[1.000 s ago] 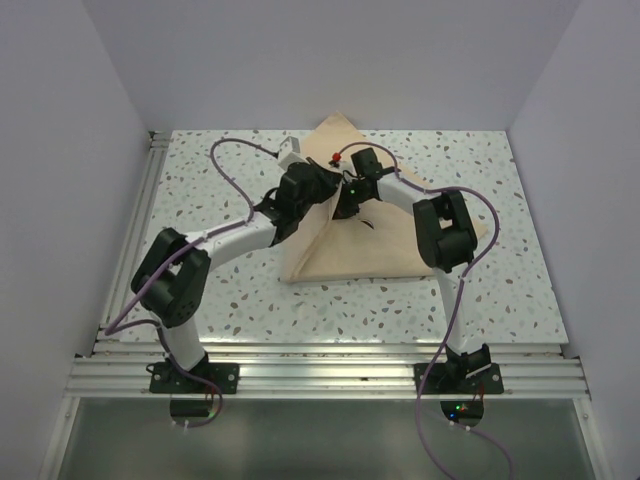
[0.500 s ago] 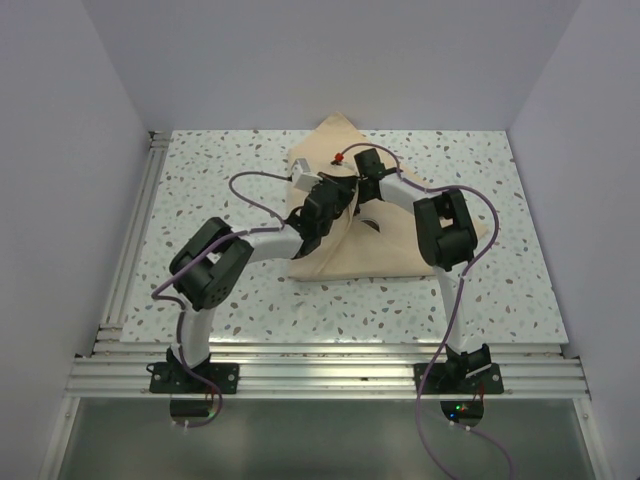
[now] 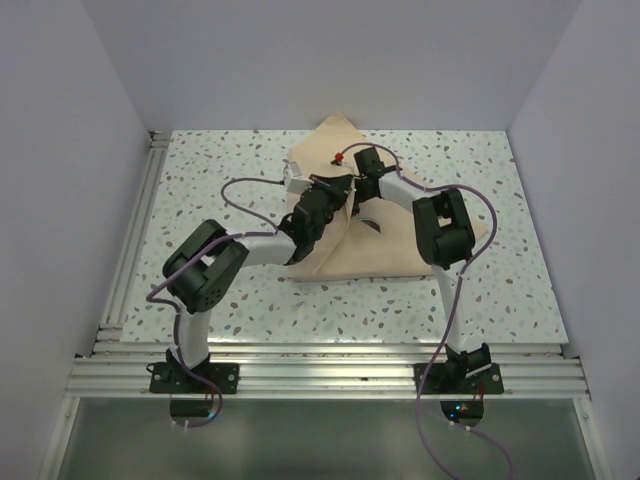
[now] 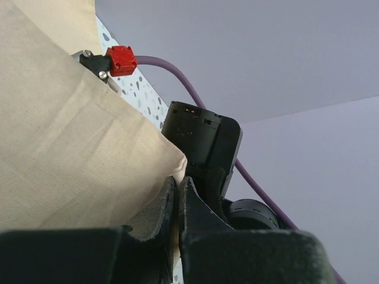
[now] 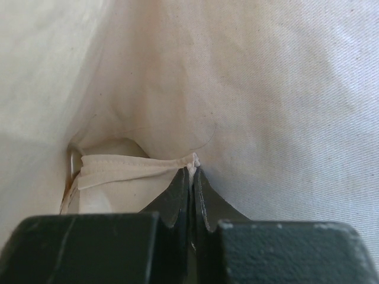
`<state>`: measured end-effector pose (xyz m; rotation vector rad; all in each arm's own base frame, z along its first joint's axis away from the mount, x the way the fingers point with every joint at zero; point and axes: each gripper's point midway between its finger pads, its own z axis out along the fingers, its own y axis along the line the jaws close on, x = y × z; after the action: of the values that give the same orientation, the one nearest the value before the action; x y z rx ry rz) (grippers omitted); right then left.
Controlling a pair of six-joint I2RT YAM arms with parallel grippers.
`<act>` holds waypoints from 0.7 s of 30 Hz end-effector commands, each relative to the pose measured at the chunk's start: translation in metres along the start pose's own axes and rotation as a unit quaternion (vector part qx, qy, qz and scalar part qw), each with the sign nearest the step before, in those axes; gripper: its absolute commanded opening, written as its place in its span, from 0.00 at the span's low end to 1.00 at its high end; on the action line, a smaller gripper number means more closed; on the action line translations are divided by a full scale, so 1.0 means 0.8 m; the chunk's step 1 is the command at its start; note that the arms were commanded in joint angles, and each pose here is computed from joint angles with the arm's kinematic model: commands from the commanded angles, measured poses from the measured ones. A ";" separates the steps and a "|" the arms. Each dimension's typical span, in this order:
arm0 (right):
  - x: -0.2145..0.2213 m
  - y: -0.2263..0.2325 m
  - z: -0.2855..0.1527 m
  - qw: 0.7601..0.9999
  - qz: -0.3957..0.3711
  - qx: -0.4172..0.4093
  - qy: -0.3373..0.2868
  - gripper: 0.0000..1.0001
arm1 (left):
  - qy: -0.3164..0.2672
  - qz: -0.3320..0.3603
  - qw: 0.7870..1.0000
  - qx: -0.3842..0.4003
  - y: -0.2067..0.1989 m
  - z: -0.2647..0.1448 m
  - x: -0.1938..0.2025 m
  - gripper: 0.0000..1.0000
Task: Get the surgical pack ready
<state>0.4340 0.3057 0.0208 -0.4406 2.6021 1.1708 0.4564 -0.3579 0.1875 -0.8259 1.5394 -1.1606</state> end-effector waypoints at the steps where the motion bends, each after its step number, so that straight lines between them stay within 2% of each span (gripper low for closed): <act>1: 0.022 -0.011 0.013 0.999 0.028 0.019 0.040 0.00 | -0.022 -0.026 0.997 0.075 -0.068 -0.011 -0.039 0.00; 13: -0.005 0.006 -0.008 0.999 0.018 0.024 0.030 0.00 | -0.004 -0.017 0.996 0.088 -0.068 -0.015 -0.035 0.00; 21: -0.032 0.018 -0.026 0.999 0.030 -0.019 0.016 0.00 | -0.001 -0.019 0.996 0.092 -0.058 -0.013 -0.029 0.00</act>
<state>0.4432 0.3016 0.0337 -0.4007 2.6744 1.1569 0.4538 -0.3486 0.2033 -0.7812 1.5127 -1.2288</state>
